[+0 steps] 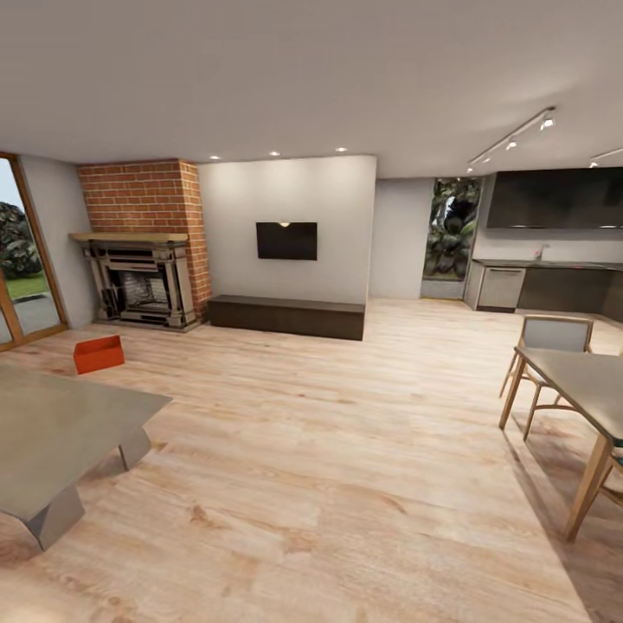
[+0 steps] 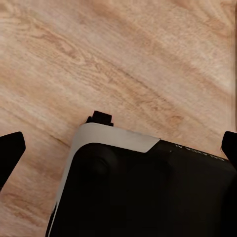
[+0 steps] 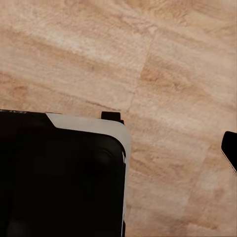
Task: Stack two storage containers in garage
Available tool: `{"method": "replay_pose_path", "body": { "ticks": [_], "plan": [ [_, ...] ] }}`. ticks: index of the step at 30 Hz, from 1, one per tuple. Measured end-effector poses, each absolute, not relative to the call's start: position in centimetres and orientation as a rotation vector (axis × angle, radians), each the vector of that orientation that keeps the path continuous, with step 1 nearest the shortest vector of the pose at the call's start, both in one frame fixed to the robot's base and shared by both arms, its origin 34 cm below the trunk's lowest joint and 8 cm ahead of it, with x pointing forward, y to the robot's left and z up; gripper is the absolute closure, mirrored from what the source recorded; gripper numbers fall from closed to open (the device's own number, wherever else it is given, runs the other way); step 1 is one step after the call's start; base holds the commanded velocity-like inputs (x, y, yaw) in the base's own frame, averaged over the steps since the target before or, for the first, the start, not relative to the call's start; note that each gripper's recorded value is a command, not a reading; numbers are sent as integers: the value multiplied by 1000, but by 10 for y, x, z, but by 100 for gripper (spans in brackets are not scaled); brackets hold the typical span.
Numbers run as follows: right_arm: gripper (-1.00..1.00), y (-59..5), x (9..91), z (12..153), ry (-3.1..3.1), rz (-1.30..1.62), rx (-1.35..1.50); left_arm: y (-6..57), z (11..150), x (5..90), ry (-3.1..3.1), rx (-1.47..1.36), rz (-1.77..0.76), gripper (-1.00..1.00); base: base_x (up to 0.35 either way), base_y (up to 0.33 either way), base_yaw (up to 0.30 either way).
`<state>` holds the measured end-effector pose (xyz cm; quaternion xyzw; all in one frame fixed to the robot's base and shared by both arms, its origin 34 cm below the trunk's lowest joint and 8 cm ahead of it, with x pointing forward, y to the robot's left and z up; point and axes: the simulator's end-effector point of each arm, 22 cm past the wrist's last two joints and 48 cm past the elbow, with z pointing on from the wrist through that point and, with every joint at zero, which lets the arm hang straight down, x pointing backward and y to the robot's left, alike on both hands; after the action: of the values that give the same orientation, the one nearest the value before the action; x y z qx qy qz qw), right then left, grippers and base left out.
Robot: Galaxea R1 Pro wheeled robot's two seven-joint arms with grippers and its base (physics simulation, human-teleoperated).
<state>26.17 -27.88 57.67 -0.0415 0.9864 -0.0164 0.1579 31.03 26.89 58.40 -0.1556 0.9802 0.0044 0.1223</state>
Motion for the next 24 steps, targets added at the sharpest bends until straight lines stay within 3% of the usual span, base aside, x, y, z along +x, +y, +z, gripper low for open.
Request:
{"method": "replay_pose_path", "body": {
  "ticks": [24],
  "plan": [
    [-100,-279,262,577,2820,-47,-119,268,584,310,2861,-454,12,-100,323,0,0]
  ]
}}
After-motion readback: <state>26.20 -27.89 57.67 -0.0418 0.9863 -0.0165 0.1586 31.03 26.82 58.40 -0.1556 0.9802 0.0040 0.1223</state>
